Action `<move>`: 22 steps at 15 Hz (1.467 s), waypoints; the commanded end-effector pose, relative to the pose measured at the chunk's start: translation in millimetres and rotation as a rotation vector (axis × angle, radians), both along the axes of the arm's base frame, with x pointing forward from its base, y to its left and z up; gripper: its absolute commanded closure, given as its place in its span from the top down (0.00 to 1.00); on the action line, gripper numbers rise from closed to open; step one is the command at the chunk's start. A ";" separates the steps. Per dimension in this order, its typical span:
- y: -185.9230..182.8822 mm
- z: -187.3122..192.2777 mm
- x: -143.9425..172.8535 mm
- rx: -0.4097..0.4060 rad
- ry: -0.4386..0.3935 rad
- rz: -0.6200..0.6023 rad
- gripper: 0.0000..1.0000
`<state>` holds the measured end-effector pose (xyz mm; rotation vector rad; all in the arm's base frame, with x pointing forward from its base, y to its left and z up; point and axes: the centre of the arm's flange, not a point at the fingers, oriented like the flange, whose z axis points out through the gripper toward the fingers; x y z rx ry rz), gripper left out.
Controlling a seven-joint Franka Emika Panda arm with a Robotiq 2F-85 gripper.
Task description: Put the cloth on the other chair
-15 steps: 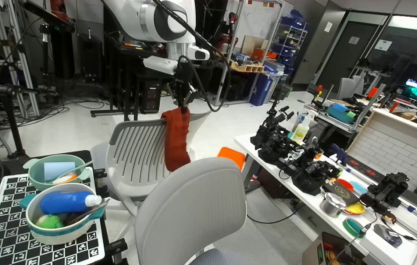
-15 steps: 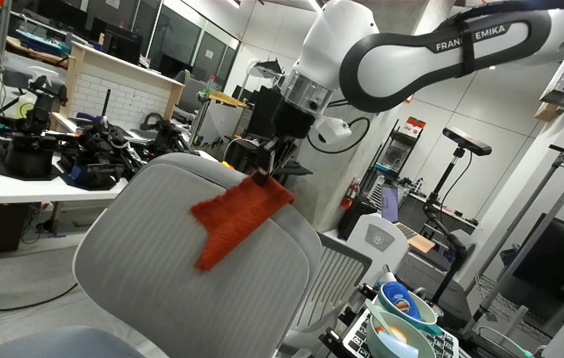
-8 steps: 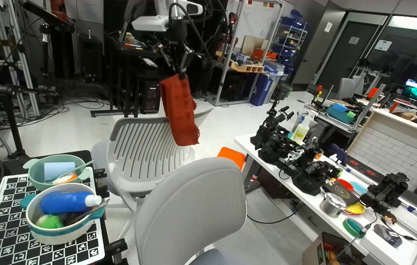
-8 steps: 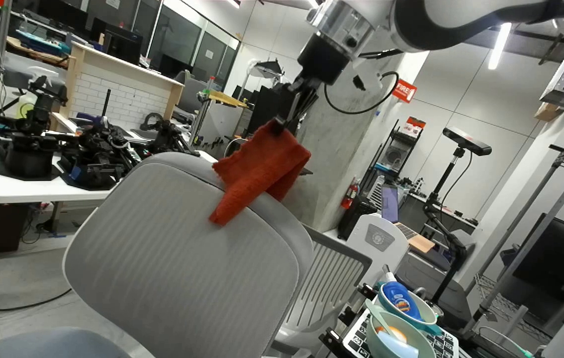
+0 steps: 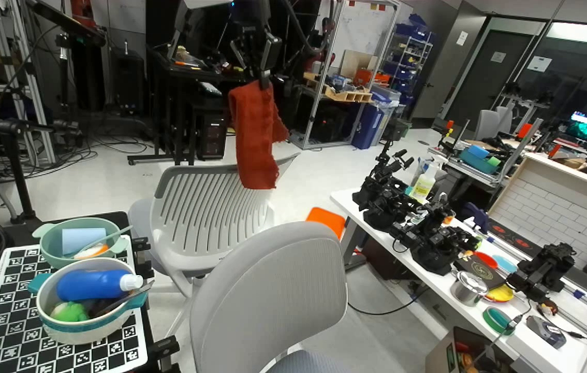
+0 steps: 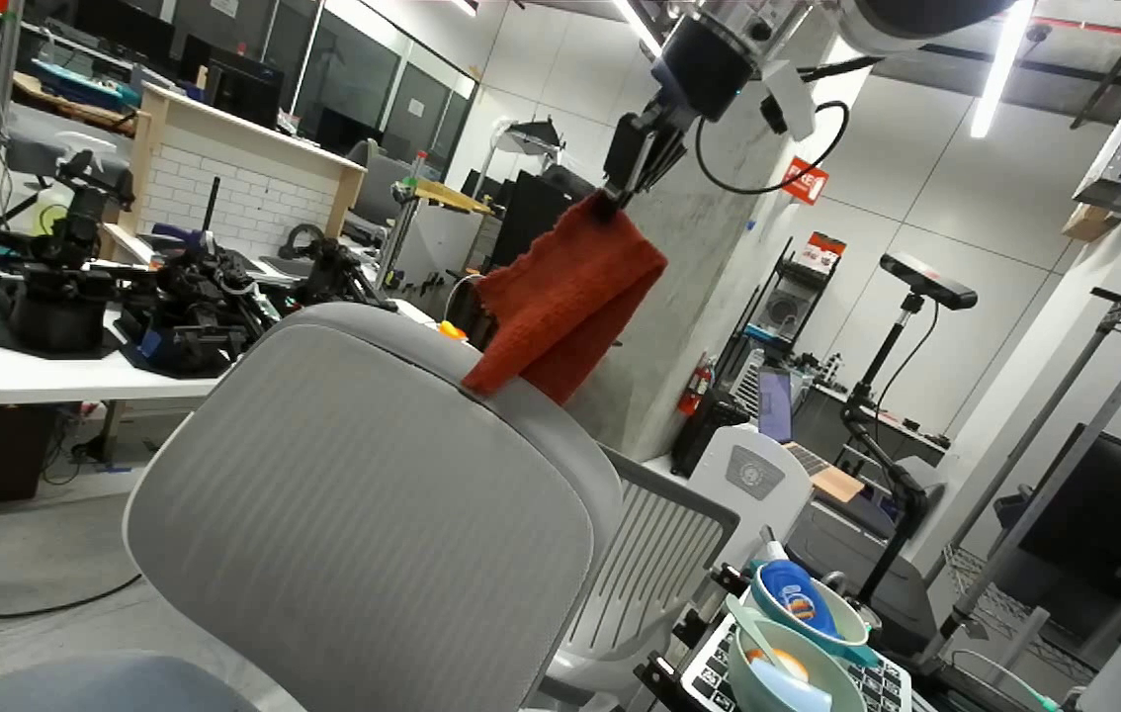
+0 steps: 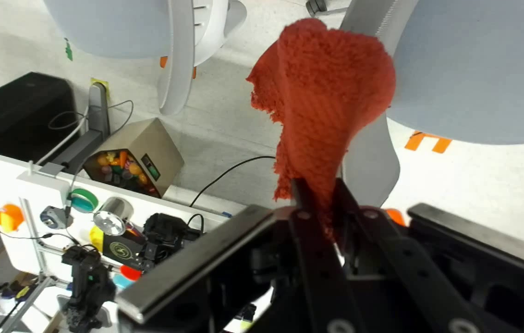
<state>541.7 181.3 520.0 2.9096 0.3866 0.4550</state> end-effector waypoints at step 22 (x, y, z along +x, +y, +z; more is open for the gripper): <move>-155.8 6.1 -19.7 -0.076 0.158 0.055 0.04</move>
